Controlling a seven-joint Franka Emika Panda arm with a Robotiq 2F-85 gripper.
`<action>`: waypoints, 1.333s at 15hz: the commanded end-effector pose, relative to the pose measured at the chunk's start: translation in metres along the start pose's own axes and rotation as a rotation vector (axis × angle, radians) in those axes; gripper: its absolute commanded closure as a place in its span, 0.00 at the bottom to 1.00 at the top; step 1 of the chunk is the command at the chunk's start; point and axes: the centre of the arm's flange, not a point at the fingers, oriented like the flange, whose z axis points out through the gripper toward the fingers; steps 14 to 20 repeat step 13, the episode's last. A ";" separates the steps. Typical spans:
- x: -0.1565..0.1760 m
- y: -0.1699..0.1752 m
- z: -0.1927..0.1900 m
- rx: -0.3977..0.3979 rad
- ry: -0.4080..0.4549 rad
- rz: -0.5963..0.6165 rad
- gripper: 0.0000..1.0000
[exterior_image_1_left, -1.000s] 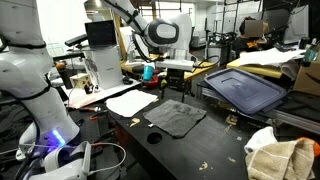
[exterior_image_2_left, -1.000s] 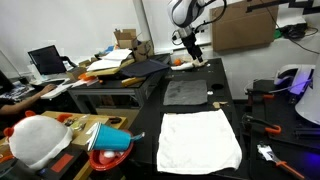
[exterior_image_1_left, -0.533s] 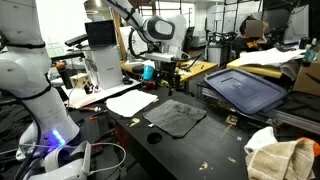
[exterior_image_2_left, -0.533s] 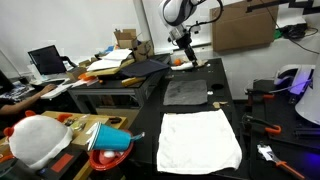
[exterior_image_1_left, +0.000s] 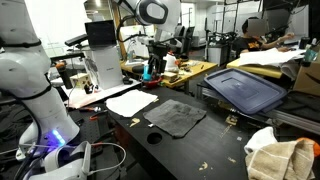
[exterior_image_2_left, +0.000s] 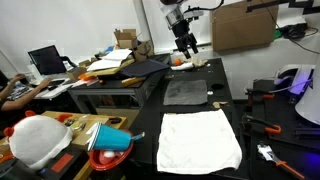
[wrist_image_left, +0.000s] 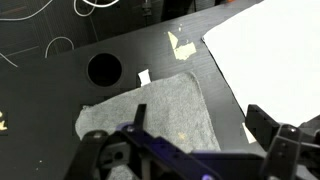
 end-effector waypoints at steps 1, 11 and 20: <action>-0.037 -0.006 -0.029 0.036 0.021 0.134 0.00; -0.060 0.011 -0.079 0.033 0.097 0.258 0.00; -0.055 0.010 -0.072 0.038 0.093 0.240 0.00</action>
